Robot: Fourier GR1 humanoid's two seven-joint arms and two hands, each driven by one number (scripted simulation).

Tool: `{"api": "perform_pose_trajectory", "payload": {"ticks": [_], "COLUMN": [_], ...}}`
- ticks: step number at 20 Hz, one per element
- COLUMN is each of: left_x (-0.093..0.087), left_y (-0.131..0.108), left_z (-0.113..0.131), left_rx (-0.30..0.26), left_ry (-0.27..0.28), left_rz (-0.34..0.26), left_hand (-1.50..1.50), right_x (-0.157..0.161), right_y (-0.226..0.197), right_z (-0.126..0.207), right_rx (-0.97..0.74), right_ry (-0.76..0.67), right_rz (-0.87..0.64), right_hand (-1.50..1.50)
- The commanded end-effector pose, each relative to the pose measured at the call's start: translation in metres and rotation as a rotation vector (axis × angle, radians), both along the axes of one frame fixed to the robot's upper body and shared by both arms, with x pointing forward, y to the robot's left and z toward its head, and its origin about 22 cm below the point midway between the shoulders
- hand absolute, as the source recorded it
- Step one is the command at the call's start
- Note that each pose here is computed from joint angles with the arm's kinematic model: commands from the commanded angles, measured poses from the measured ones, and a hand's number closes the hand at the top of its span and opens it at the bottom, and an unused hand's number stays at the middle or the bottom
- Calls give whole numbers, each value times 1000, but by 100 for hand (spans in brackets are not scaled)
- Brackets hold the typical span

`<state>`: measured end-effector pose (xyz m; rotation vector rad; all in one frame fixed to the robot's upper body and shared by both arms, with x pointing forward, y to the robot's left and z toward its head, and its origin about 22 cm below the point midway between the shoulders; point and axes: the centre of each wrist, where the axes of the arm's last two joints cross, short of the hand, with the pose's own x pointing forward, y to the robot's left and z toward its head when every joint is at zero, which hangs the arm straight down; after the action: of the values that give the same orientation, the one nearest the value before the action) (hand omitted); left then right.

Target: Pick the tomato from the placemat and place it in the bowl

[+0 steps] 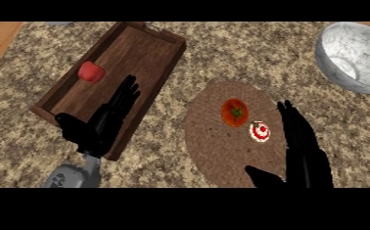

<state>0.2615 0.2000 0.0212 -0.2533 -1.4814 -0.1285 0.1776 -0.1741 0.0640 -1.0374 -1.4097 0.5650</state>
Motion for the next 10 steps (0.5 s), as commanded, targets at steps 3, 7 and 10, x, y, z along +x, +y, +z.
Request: {"api": "perform_pose_trajectory", "payload": {"ticks": [3, 7, 10], "left_x": [3, 0, -3], "left_y": [13, -6, 6], "left_z": [7, -5, -10], "left_rx": [-11, -10, -10], "left_ry": [-12, -4, -21], "left_rz": [-17, -26, -15], "left_hand": [0, 0, 0], "right_x": [15, 33, 48], "right_y": [60, 77, 76], "right_z": [43, 60, 49], "right_rx": [-32, -45, -43], "right_ry": [218, 318, 384], "right_rz": [-97, -153, -201], "right_hand": [-150, -150, -150]}}
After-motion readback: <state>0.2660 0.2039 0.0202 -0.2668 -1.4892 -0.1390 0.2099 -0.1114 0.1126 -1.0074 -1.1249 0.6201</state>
